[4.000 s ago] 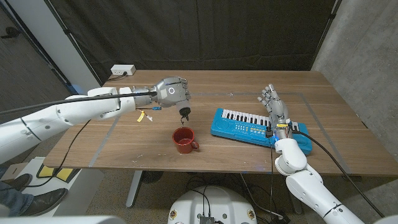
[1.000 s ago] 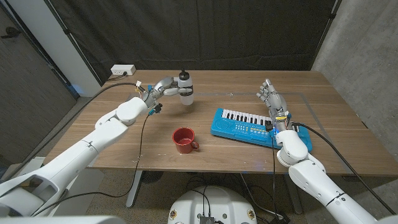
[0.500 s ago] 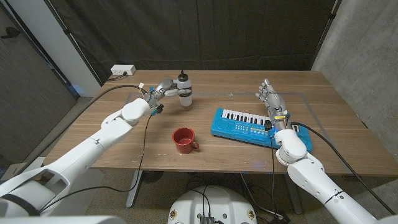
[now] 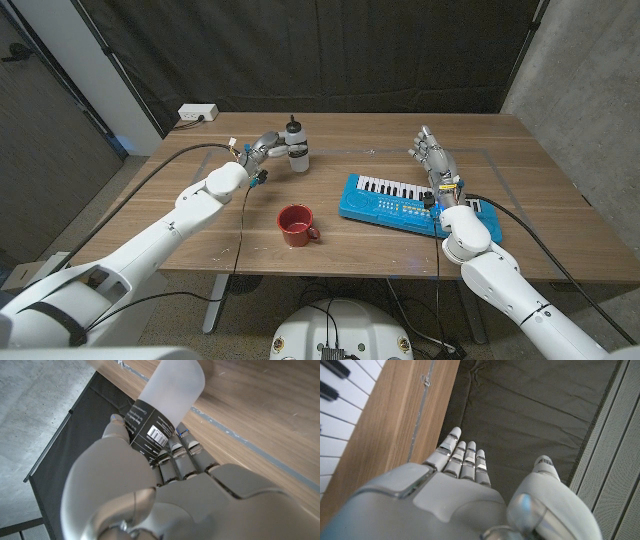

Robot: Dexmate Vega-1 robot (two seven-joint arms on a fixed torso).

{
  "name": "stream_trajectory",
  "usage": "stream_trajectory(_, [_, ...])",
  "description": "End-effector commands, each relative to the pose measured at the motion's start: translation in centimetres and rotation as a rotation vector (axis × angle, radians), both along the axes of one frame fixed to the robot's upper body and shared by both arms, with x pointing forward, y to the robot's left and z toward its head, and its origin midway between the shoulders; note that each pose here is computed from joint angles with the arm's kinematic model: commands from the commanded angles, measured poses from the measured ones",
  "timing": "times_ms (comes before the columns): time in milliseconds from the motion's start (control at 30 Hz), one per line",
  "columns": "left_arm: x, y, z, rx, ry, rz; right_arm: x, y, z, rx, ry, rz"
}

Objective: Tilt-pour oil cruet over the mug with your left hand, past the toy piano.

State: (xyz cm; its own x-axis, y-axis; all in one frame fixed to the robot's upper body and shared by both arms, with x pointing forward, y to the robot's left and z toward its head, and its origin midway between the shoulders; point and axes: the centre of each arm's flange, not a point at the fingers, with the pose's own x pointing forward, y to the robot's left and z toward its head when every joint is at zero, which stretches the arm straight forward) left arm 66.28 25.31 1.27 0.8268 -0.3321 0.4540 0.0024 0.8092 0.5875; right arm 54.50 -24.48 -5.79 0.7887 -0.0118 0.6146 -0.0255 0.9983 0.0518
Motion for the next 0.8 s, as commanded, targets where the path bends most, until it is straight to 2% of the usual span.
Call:
stream_trajectory(33, [0.94,-0.7,-1.29,0.02,0.044,0.024,0.23,0.27,0.13,-0.005,0.004,0.003])
stream_trajectory(267, [1.25,-0.61,-1.85,0.036,0.059,0.043,0.18,0.18,0.16,-0.008,0.006,-0.002])
stream_trajectory(800, [1.12,-0.71,-1.57,0.095,0.045,0.061,0.08,-0.11,0.07,-0.003,0.001,-0.004])
